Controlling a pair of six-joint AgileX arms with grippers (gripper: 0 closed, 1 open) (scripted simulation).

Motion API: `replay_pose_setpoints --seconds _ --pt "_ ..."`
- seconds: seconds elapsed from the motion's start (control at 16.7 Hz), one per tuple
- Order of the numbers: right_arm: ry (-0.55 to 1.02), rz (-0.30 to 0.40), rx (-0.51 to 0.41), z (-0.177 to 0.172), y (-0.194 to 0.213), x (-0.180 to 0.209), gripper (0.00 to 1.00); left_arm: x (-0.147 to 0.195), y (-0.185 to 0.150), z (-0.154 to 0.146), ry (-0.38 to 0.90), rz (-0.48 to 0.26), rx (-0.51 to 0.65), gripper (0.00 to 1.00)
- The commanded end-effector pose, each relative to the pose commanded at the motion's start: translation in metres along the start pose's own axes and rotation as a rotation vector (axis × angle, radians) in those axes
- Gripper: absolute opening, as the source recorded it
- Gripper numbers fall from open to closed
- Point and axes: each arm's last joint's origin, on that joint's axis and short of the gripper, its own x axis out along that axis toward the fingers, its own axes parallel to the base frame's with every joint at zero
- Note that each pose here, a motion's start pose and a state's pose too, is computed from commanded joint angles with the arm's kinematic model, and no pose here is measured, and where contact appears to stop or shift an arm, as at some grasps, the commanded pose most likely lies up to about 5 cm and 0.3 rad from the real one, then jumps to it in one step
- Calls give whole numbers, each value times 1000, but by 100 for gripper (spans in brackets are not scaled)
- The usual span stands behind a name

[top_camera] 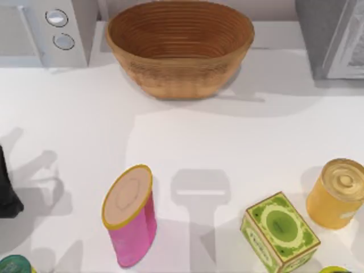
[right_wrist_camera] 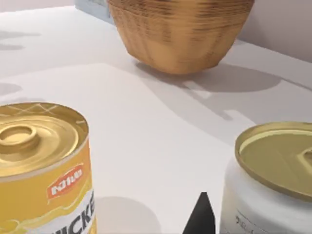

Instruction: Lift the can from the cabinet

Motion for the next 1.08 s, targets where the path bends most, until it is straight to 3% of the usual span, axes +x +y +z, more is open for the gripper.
replay_pose_setpoints --seconds 0.18,0.36,0.6,0.66,1.08 --pt "-66 -128 11 -27 -11 -13 0 0 0 0 0 0 0 100" --pt "-86 -196 21 -41 -15 -20 0 0 0 0 0 0 0 100" --pt "-87 -202 22 -42 -16 -21 0 0 0 0 0 0 0 100" --pt "-61 -132 -48 -43 -2 -12 0 0 0 0 0 0 0 100" --pt "-87 -167 0 -46 -10 -5 0 0 0 0 0 0 0 100"
